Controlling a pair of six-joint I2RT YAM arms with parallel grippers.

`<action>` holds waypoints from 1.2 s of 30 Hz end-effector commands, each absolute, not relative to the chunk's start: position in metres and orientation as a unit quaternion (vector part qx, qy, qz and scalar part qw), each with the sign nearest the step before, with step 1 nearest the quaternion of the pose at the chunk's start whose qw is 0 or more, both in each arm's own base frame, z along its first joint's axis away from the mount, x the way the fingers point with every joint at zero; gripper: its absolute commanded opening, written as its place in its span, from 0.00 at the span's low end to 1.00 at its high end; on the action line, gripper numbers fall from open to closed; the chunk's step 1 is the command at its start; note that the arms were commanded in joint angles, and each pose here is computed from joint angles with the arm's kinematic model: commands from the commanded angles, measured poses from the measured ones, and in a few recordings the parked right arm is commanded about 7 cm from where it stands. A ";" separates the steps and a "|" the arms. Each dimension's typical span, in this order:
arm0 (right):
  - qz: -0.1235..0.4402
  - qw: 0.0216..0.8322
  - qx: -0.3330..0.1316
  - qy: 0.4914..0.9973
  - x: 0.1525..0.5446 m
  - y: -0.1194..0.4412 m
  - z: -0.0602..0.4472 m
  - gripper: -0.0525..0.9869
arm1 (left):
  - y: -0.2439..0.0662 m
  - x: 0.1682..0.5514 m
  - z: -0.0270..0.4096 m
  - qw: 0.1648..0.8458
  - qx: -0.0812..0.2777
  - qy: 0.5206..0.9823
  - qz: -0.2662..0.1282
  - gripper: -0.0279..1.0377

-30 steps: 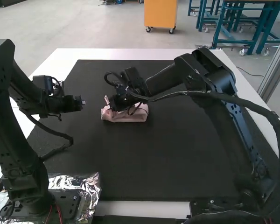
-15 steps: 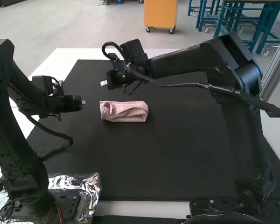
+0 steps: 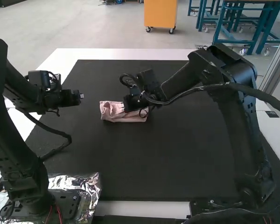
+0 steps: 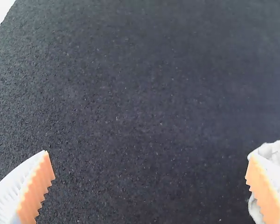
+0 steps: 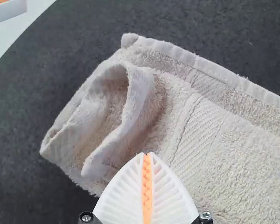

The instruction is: Fold the towel.

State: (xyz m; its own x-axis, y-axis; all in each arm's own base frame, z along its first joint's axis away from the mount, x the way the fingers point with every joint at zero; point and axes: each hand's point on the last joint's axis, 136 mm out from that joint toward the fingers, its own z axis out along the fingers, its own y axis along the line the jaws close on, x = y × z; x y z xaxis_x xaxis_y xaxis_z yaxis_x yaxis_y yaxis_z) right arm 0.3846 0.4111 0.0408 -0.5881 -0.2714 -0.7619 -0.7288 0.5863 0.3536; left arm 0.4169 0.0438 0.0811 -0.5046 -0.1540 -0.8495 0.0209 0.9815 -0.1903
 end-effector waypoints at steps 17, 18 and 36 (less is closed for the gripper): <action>0.353 0.339 -0.277 0.827 0.408 0.425 -0.014 0.03 | 0.036 0.417 0.129 0.525 -0.031 0.846 -0.091 0.93; 0.353 0.341 -0.277 0.826 0.410 0.425 -0.013 0.03 | 0.035 0.416 0.134 0.528 -0.029 0.844 -0.091 0.93; 0.344 0.601 -0.206 0.692 0.424 0.292 0.382 0.93 | -0.016 0.392 0.258 0.595 0.018 0.794 -0.128 0.93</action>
State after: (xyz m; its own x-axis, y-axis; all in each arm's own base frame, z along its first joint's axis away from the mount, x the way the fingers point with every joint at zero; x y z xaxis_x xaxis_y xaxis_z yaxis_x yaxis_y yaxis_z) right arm 0.4370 0.3209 0.3209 -0.3260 0.0979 -0.9403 -0.7004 0.6430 0.3098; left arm 0.3966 -0.0084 0.2148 -0.3754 -0.1191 -0.9192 0.1490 0.9710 -0.1867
